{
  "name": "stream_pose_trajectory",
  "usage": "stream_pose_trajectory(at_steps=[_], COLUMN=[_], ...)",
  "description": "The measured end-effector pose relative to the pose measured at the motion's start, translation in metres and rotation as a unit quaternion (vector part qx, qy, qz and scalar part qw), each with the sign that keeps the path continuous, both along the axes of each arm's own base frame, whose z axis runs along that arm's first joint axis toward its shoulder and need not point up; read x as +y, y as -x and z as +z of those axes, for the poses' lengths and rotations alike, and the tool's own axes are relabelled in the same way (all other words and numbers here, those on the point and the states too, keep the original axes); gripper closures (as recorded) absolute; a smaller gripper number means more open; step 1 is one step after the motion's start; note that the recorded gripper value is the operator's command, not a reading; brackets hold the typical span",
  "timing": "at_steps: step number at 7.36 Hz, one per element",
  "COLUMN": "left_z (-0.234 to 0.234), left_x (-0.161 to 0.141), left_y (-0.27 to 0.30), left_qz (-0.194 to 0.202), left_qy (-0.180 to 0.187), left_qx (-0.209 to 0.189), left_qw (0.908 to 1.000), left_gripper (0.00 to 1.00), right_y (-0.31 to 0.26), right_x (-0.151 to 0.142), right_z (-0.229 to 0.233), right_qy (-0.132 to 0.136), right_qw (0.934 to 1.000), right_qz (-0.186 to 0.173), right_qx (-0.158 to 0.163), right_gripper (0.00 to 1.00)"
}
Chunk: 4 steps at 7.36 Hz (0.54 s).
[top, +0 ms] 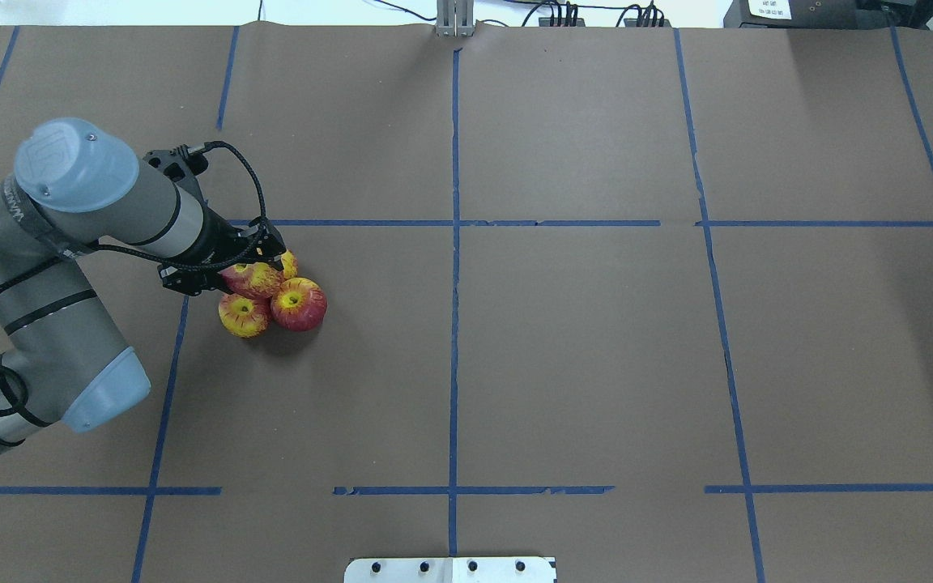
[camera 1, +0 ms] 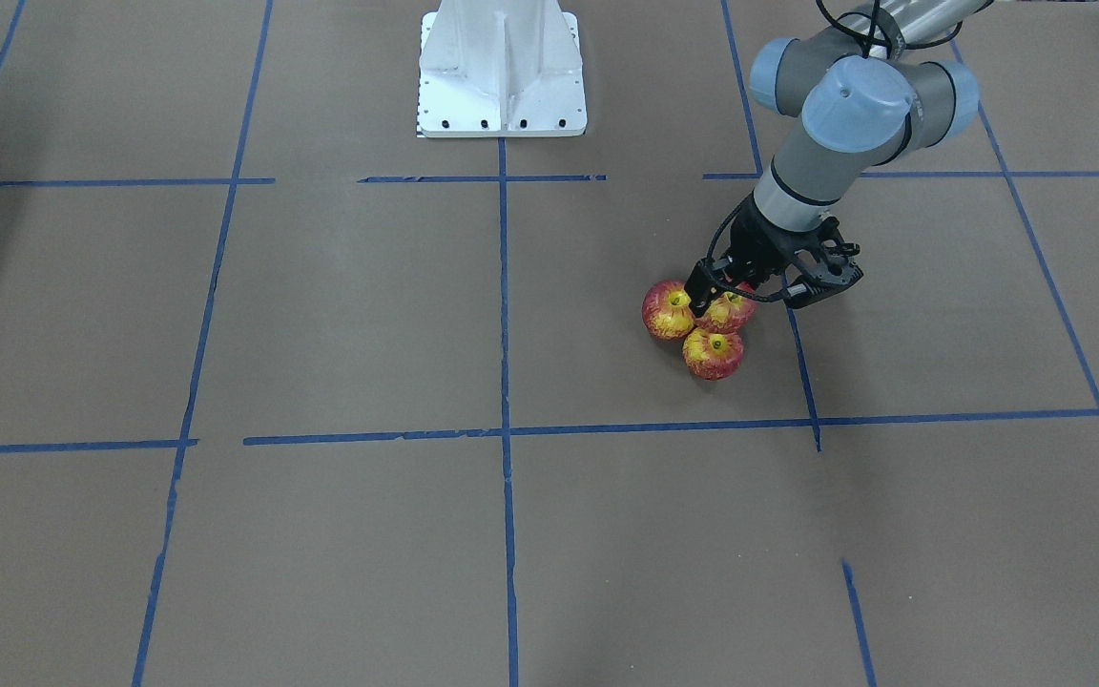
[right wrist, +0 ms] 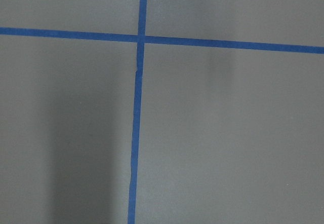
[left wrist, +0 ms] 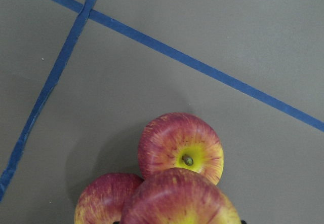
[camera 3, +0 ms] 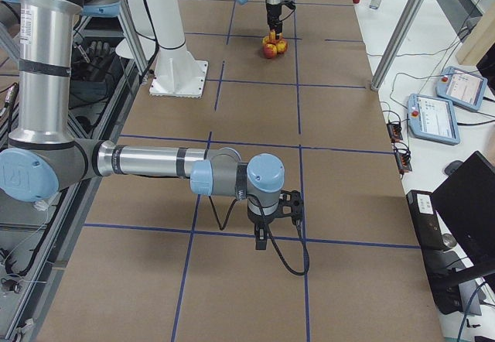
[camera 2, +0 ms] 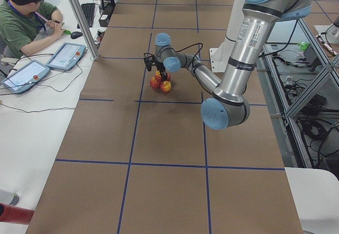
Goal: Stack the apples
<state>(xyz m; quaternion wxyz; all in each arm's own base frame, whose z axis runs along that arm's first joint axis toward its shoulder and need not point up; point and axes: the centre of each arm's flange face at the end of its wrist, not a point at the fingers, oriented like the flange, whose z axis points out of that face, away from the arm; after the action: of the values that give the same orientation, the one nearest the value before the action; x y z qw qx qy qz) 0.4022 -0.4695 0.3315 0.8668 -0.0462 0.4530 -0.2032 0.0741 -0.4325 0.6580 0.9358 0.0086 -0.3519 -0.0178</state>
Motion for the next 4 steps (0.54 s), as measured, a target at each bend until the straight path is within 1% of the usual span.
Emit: stream_pose_trajectory(at_steps=[4], left_z=[-0.0016], left_x=[-0.0001], left_y=[0.0106], left_qz=[-0.004], left_qy=[-0.004], left_qx=[0.003], left_qw=[1.0], left_gripper=[0.01], right_y=[0.0], right_x=[0.0], right_z=[0.0], right_qy=[0.0], right_qw=[1.0], right_qz=[0.0], right_qx=[0.0], right_gripper=[0.0])
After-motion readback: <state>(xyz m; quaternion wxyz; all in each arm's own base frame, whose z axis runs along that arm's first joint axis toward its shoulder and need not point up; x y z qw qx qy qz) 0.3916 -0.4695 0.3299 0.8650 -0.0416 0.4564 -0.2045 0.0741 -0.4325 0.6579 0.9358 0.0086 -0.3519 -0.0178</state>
